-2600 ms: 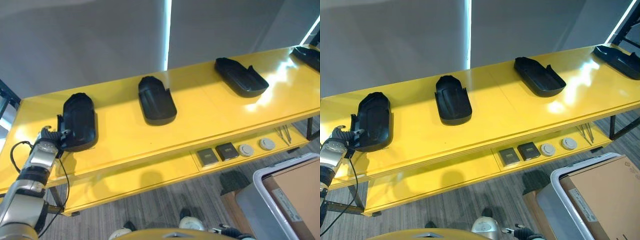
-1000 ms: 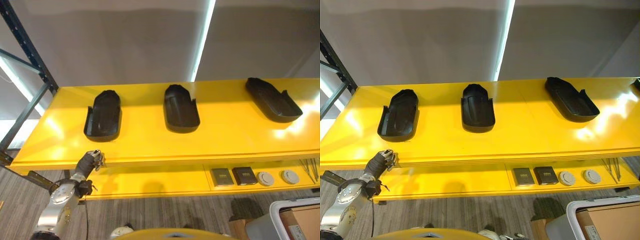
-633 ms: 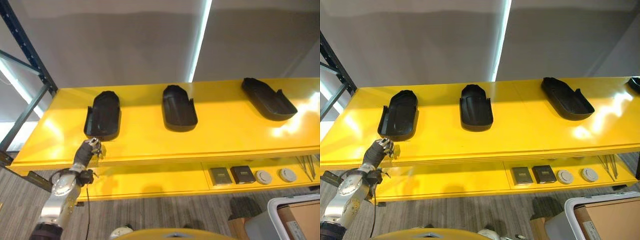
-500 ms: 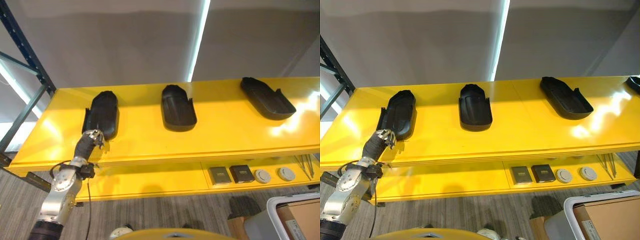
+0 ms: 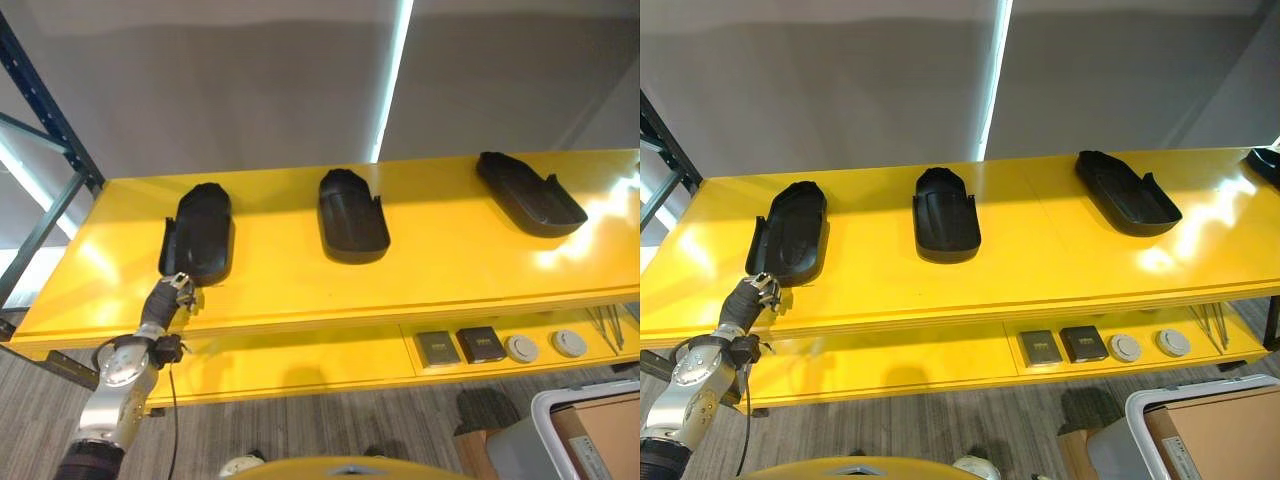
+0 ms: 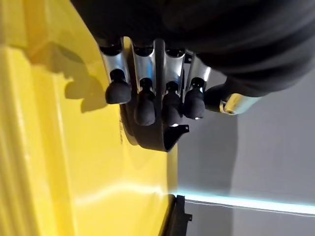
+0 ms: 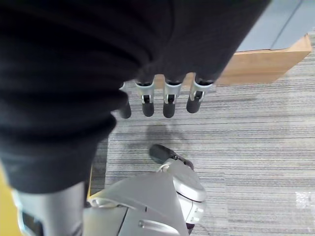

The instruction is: Move parts from the plastic box to the shelf.

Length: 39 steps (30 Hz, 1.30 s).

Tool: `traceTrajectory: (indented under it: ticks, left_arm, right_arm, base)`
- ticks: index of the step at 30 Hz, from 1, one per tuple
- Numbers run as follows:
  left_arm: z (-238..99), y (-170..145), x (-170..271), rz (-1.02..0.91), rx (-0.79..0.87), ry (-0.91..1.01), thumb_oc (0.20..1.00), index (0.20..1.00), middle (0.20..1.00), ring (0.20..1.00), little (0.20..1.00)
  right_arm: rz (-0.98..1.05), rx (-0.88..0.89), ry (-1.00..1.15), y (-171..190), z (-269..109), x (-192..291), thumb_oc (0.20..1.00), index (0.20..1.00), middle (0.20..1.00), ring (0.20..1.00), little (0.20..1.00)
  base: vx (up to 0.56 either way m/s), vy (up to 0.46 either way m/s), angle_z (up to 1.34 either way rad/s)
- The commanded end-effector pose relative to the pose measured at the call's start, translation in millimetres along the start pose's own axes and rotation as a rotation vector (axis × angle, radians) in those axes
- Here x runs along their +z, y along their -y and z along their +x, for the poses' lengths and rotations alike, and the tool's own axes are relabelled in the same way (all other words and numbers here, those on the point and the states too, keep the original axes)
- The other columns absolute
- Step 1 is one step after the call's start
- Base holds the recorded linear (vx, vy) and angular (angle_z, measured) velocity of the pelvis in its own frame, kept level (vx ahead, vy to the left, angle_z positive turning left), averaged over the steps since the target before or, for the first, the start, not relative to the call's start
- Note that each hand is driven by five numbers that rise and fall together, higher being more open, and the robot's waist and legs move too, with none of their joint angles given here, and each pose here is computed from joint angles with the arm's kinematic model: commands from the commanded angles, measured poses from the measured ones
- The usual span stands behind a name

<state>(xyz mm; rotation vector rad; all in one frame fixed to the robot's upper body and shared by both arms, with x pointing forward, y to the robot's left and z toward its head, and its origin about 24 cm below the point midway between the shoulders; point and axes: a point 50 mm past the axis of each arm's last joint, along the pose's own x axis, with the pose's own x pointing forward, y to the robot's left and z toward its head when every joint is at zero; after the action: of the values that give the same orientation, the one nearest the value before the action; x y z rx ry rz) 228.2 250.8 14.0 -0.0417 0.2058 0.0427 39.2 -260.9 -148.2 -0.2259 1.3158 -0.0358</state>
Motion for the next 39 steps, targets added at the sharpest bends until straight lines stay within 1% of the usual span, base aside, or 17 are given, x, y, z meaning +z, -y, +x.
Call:
traceTrajectory:
  ticks: [1,6,14,26,35,36,37,38,39]
  left_arm:
    - [15.9,3.0,29.6,0.057,0.018,0.138,0.2,0.2,0.2,0.2,0.2]
    - [23.2,1.8,18.7,0.057,0.061,0.1,0.2,0.2,0.2,0.2,0.2]
    - [32.4,4.6,24.5,0.042,0.074,0.126,0.2,0.2,0.2,0.2,0.2]
    - [51.3,0.4,17.9,0.023,0.165,0.069,0.2,0.2,0.2,0.2,0.2]
    - [53.7,-1.3,24.5,0.042,0.152,0.105,0.2,0.2,0.2,0.2,0.2]
    - [53.0,-1.6,26.5,0.043,0.144,0.117,0.253,0.253,0.253,0.253,0.253]
    - [51.6,0.3,31.1,0.052,0.117,0.143,0.62,0.62,0.62,0.62,0.62]
    - [51.0,1.4,33.1,0.055,0.104,0.152,0.922,0.922,0.922,0.922,0.922]
    - [50.5,2.5,34.9,0.057,0.095,0.16,1.0,1.0,1.0,1.0,1.0]
  right_arm:
    - [-0.062,0.018,0.016,-0.3,0.4,9.1,1.0,1.0,1.0,1.0,1.0]
    - [-0.081,0.025,0.016,-0.3,0.9,12.3,1.0,1.0,1.0,1.0,1.0]
    - [-0.112,0.034,0.009,0.1,0.3,13.1,1.0,1.0,1.0,1.0,1.0]
    - [-0.162,0.049,-0.003,-1.4,0.9,15.0,1.0,1.0,1.0,1.0,1.0]
    - [-0.178,0.061,0.001,-2.9,0.9,14.3,1.0,1.0,1.0,1.0,1.0]
    - [-0.179,0.063,0.003,-2.6,0.9,14.5,1.0,1.0,1.0,1.0,1.0]
    - [-0.175,0.063,0.006,-3.3,1.0,15.1,1.0,1.0,1.0,1.0,1.0]
    - [-0.174,0.064,0.007,-3.5,1.1,15.5,1.0,1.0,1.0,1.0,1.0]
    - [-0.173,0.063,0.008,-3.7,1.2,15.9,1.0,1.0,1.0,1.0,1.0]
  base:
    - [0.0,0.0,0.0]
    - [0.0,0.0,0.0]
    - [0.01,0.001,-0.06]
    - [0.01,0.0,-0.03]
    - [0.0,0.0,0.0]
    - [0.0,0.0,0.0]
    - [0.0,0.0,0.0]
    - [0.0,0.0,0.0]
    - [0.0,0.0,0.0]
